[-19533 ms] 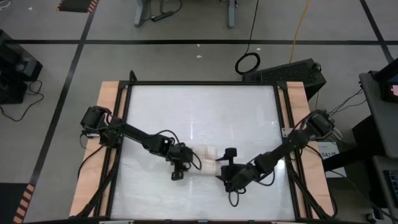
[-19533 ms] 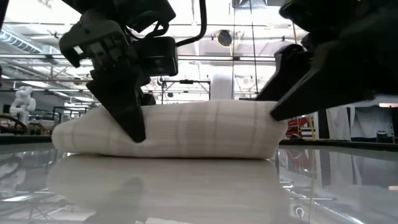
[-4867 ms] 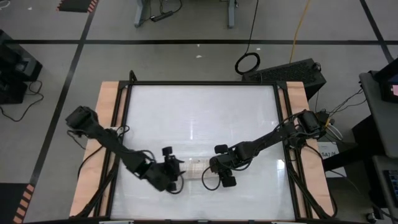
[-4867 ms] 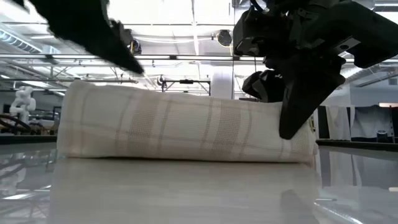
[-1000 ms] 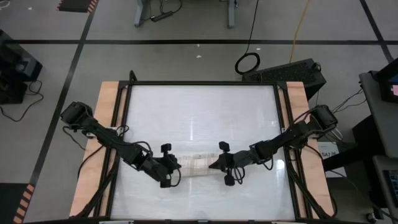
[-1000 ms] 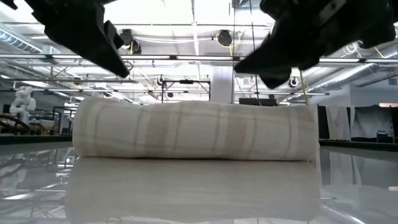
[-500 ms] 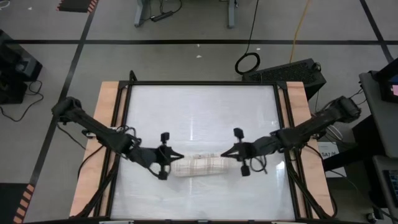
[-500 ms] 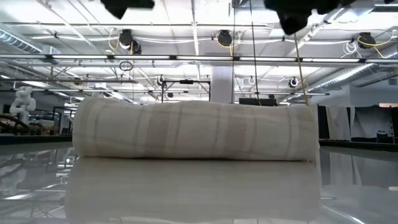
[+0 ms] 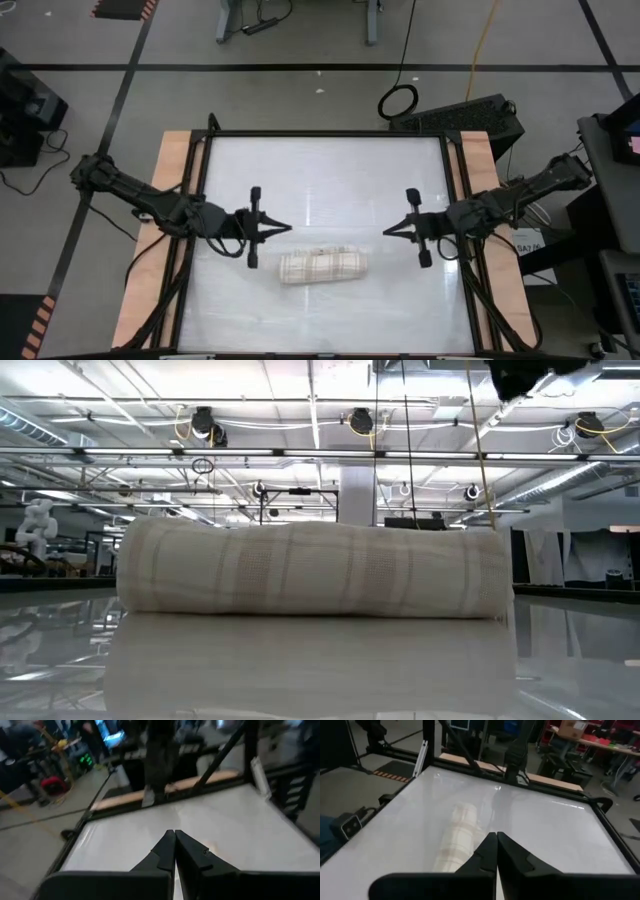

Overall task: Roll towel
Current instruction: Return to Home Position

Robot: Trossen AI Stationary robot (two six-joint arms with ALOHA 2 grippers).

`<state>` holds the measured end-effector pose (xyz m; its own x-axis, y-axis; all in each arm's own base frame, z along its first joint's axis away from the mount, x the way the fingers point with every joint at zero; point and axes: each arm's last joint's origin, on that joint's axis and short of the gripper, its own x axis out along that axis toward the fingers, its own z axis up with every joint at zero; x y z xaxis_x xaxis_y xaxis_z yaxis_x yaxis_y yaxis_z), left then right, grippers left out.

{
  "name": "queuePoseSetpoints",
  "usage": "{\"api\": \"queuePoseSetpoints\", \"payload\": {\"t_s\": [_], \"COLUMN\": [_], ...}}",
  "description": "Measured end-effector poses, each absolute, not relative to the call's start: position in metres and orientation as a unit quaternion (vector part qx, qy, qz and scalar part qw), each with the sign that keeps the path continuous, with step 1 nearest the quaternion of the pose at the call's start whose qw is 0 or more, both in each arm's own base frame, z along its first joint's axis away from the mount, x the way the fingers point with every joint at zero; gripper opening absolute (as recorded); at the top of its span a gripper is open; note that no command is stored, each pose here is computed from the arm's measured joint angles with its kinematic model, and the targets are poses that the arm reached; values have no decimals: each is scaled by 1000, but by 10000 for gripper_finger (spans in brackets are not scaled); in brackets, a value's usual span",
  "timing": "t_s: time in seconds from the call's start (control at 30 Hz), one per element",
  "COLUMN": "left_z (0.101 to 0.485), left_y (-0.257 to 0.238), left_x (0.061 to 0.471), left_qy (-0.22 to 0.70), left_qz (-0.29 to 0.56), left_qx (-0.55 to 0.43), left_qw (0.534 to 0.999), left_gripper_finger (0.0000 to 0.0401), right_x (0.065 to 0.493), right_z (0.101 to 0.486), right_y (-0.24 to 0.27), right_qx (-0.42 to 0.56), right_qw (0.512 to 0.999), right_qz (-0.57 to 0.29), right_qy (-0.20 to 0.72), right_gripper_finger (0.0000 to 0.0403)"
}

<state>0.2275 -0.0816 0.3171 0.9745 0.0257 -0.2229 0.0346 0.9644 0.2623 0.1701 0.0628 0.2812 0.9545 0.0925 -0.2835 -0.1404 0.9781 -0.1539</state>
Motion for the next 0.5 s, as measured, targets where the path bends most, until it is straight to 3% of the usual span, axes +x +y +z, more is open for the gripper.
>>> {"api": "queuePoseSetpoints", "payload": {"t_s": [0.27, 0.5], "left_z": [279, 233], "left_y": [-78, -63], "left_x": [227, 213], "left_qy": [29, 26], "left_qz": [-26, -4], "left_qx": [112, 73], "left_qw": [993, 997], "left_gripper_finger": [13, 13], "right_x": [153, 143], "right_z": [247, 217], "right_y": [56, 51], "right_qx": [-76, -78], "right_qw": [992, 994], "right_qz": [60, 58], "right_qy": [83, 50], "right_gripper_finger": [0, 0]}}
